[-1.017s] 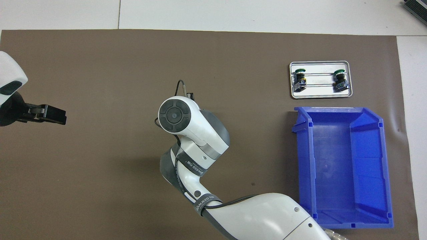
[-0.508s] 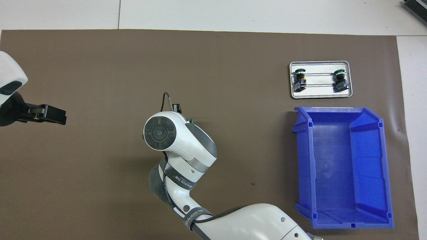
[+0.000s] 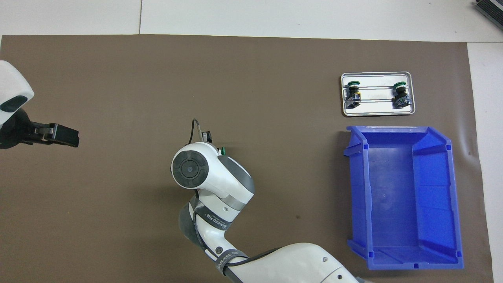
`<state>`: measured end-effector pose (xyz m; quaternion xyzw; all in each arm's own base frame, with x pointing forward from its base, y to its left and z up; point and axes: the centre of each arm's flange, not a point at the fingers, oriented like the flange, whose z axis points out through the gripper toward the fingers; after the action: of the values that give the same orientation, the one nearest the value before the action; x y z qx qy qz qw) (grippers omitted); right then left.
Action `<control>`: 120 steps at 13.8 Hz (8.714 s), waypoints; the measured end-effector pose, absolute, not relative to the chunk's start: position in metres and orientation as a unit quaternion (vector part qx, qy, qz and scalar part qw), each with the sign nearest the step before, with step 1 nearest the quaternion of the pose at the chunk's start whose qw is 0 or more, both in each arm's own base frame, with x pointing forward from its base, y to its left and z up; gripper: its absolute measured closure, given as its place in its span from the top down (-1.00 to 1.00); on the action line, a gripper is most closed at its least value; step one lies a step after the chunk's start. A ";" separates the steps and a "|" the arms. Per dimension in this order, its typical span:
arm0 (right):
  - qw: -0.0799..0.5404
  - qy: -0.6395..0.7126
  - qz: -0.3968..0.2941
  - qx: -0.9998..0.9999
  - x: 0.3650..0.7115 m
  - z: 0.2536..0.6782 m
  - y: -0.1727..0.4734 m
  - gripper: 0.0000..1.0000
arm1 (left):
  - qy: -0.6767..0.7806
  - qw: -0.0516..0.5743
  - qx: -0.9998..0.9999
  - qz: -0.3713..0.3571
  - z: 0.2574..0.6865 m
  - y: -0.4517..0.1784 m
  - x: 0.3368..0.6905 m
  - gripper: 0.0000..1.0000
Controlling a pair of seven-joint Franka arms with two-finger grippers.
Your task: Place and press button with both arms
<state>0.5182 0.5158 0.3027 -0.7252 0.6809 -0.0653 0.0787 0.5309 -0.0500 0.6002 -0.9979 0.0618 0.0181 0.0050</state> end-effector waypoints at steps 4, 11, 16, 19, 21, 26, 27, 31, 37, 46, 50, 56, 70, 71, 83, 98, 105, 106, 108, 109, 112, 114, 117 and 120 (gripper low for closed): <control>0.081 0.679 -0.067 -0.726 0.518 0.306 0.516 0.63 | 0.065 0.005 -0.998 0.018 0.600 -0.053 0.531 1.00; 0.089 0.618 -0.088 -0.776 0.555 0.383 0.442 1.00 | 0.123 0.000 -0.992 0.005 0.603 -0.096 0.527 1.00; 0.056 0.527 -0.103 -0.842 0.578 0.447 0.299 1.00 | 0.272 -0.003 -0.962 -0.031 0.608 -0.162 0.519 1.00; 0.031 0.458 -0.097 -0.883 0.595 0.473 0.219 1.00 | 0.325 -0.007 -0.942 -0.084 0.610 -0.206 0.516 1.00; 0.031 0.420 -0.077 -0.904 0.603 0.493 0.154 1.00 | 0.373 -0.006 -0.924 -0.087 0.599 -0.228 0.508 1.00; 0.009 0.324 -0.046 -0.945 0.590 0.531 0.027 1.00 | 0.500 -0.026 -0.863 -0.070 0.580 -0.246 0.483 1.00; 0.006 0.302 -0.042 -0.952 0.585 0.538 0.008 1.00 | 0.517 -0.029 -0.852 -0.070 0.579 -0.251 0.477 1.00; 0.000 0.205 -0.030 -0.978 0.555 0.587 -0.036 1.00 | 0.557 -0.031 -0.826 -0.078 0.583 -0.288 0.452 1.00; -0.006 0.111 -0.010 -0.994 0.529 0.659 -0.038 1.00 | 0.587 -0.032 -0.805 -0.075 0.581 -0.314 0.431 1.00; -0.028 0.040 0.001 -0.999 0.526 0.658 -0.041 1.00 | 0.602 -0.032 -0.796 -0.054 0.559 -0.317 0.429 1.00; -0.026 0.043 0.005 -0.999 0.529 0.666 -0.046 1.00 | 0.609 -0.029 -0.792 -0.038 0.517 -0.329 0.450 1.00; -0.023 0.038 0.024 -0.999 0.531 0.657 -0.040 1.00 | 0.647 -0.025 -0.761 -0.049 0.456 -0.338 0.485 1.00; -0.013 0.025 0.008 -1.000 0.543 0.644 -0.023 1.00 | 0.666 -0.020 -0.744 -0.051 0.326 -0.338 0.513 1.00; -0.013 0.025 0.008 -1.000 0.543 0.644 -0.023 1.00 | 0.667 -0.021 -0.743 -0.049 0.324 -0.338 0.512 0.98; -0.013 0.048 0.015 -0.999 0.542 0.637 -0.023 1.00 | 0.671 -0.023 -0.740 -0.035 0.300 -0.336 0.499 0.82; -0.015 0.048 0.014 -0.999 0.541 0.638 -0.024 1.00 | 0.680 -0.017 -0.731 -0.055 0.296 -0.335 0.499 -0.16; -0.015 0.048 0.013 -0.999 0.540 0.639 -0.024 1.00 | 0.675 -0.014 -0.734 -0.068 0.303 -0.332 0.507 -0.22; -0.015 0.048 0.013 -0.999 0.540 0.639 -0.024 1.00 | 0.673 -0.013 -0.736 -0.075 0.309 -0.332 0.512 -0.22; -0.015 0.048 0.013 -0.999 0.540 0.639 -0.024 1.00 | 0.654 -0.017 -0.750 -0.094 0.326 -0.325 0.529 -0.22; -0.015 0.048 0.013 -0.999 0.540 0.639 -0.024 1.00 | 0.639 -0.022 -0.762 -0.105 0.335 -0.314 0.541 -0.22; -0.014 0.048 0.013 -0.999 0.540 0.639 -0.024 1.00 | 0.584 -0.055 -0.799 -0.131 0.359 -0.274 0.574 -0.22; -0.014 0.048 0.013 -0.999 0.540 0.639 -0.024 1.00 | 0.554 -0.104 -0.812 -0.153 0.373 -0.249 0.590 -0.22; -0.014 0.048 0.013 -0.999 0.540 0.639 -0.024 1.00 | 0.525 -0.195 -0.806 -0.191 0.386 -0.206 0.601 -0.22; -0.014 0.048 0.012 -0.999 0.540 0.640 -0.024 1.00 | 0.509 -0.252 -0.798 -0.204 0.392 -0.155 0.606 -0.22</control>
<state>0.5398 -0.0239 0.6398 -0.9987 0.0483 0.0124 -0.0142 0.6064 -0.1551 0.3925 -0.7976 0.5086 -0.2045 -0.2517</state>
